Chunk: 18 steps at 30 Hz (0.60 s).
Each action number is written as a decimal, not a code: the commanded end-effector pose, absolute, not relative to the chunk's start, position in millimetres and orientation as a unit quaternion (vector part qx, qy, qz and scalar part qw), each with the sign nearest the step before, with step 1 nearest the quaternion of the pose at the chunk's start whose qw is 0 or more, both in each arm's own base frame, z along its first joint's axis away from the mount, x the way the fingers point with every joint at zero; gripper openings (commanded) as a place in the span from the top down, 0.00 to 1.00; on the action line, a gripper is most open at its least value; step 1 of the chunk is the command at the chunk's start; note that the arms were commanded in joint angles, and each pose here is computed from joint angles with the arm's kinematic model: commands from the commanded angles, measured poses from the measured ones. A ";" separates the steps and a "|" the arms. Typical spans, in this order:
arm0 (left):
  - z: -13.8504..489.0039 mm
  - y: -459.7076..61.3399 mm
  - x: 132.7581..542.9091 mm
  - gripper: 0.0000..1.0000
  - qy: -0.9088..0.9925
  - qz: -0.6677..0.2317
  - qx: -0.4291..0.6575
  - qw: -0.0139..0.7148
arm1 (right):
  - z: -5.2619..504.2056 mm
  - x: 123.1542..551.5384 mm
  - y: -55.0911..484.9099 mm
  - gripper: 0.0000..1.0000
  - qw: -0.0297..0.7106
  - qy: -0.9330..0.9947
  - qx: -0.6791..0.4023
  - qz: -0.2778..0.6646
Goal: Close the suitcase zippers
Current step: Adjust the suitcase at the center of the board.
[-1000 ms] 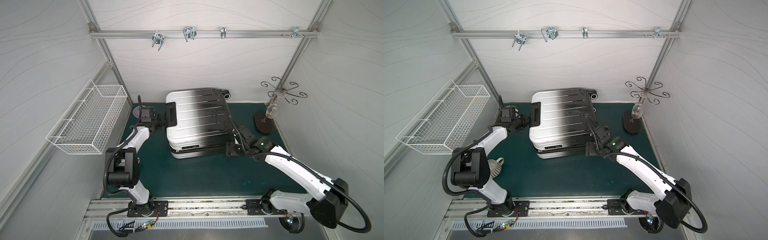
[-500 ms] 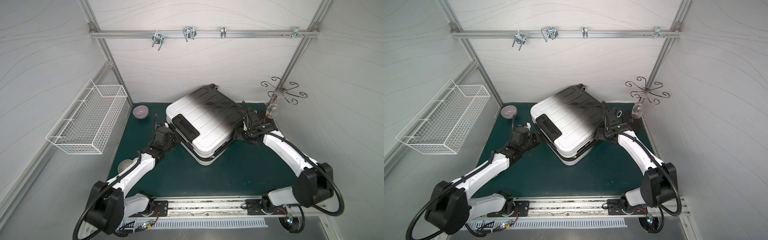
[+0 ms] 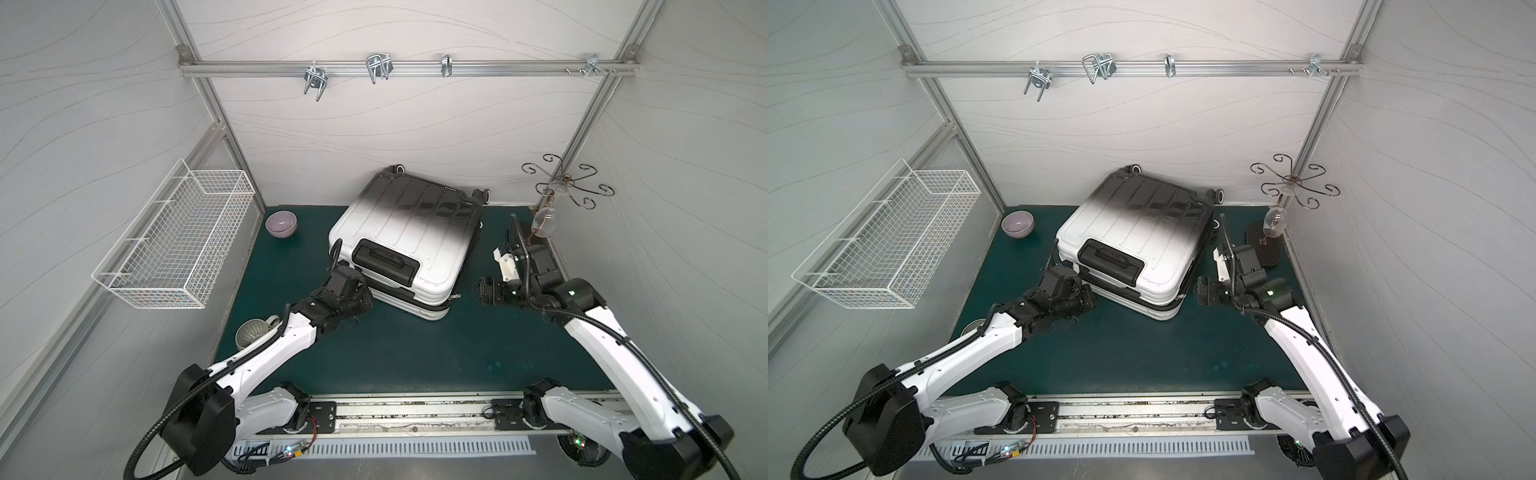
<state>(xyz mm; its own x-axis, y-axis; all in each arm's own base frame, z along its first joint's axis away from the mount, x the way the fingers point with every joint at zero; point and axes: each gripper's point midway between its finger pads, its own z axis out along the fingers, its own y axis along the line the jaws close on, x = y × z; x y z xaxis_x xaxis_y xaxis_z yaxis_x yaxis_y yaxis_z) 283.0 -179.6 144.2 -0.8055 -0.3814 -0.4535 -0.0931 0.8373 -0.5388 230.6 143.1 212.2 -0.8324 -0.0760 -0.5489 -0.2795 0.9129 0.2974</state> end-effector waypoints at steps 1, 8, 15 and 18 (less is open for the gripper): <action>198.8 -181.4 293.8 1.00 0.899 -0.265 -0.102 0.332 | 187.4 209.0 160.1 0.19 0.235 0.937 -0.176 0.189; 203.7 -171.7 288.3 1.00 0.903 -0.246 -0.088 0.341 | 170.9 236.4 192.9 0.20 0.228 0.932 -0.233 0.161; 218.1 -124.1 303.2 0.87 0.903 -0.211 -0.115 0.355 | 150.9 271.7 212.8 0.31 0.255 0.927 -0.225 0.159; 218.5 -112.9 309.5 0.83 0.906 -0.197 -0.123 0.354 | 147.8 283.3 217.7 0.40 0.286 0.921 -0.207 0.168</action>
